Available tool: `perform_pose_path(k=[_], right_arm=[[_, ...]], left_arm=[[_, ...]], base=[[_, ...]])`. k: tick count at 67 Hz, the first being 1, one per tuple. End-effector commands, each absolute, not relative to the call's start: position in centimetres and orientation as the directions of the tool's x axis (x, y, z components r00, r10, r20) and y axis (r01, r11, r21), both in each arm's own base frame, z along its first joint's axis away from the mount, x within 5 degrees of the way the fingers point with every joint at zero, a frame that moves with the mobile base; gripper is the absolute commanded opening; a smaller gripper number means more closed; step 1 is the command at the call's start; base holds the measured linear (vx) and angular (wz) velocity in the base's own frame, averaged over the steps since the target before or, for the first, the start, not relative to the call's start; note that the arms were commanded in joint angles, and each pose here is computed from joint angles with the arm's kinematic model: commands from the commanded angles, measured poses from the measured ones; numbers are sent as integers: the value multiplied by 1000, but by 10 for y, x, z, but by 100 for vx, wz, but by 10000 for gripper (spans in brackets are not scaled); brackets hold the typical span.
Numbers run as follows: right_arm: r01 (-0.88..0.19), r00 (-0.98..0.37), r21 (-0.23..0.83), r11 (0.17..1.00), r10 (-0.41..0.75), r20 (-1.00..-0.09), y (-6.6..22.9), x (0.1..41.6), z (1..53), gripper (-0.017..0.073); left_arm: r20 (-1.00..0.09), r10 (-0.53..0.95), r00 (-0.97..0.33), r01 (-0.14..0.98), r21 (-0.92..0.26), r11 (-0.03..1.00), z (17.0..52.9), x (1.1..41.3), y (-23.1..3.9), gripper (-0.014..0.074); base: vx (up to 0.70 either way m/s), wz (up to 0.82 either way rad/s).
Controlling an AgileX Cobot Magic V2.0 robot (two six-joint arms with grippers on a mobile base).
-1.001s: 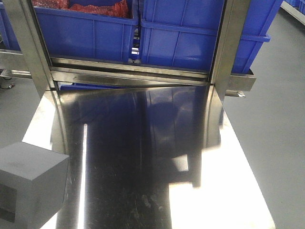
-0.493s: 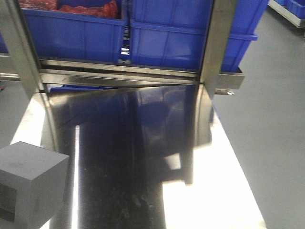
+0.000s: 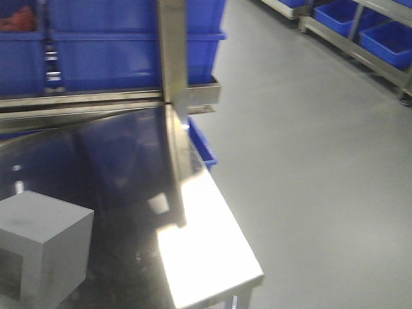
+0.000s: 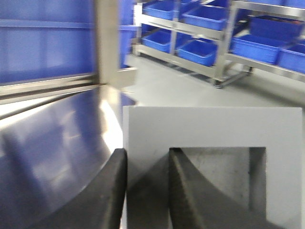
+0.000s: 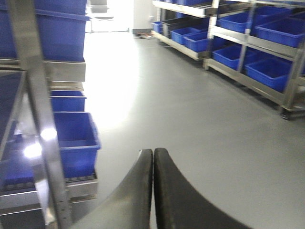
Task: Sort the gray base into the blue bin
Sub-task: 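Drive the base away from the table, turning toward the bin shelves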
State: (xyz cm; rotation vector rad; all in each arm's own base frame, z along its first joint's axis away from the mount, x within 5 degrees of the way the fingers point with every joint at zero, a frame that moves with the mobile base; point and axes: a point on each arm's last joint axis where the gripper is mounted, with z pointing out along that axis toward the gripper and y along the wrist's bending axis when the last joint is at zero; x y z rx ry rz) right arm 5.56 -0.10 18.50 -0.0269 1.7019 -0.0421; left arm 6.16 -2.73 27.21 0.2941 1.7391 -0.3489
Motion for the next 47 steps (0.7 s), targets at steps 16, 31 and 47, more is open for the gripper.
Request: perform_pose_path(k=[16, 31, 47], right_arm=[[8, -52, -64, 998, -64, -997, -1, 56, 191, -5], [8, -52, -64, 998, -64, -997, -1, 56, 191, -5], [8, -52, -64, 998, -64, -997, -1, 56, 191, -5]], left_arm=[[-994, -63, -85, 392, -91, 915, 291, 62, -28, -7], [-994, -63, -85, 392, -91, 915, 291, 62, -28, -7], [-994, -63, -85, 392, -91, 915, 291, 62, -28, -7]], base=[[-9, -57], [-8, -53], [-5, -52]])
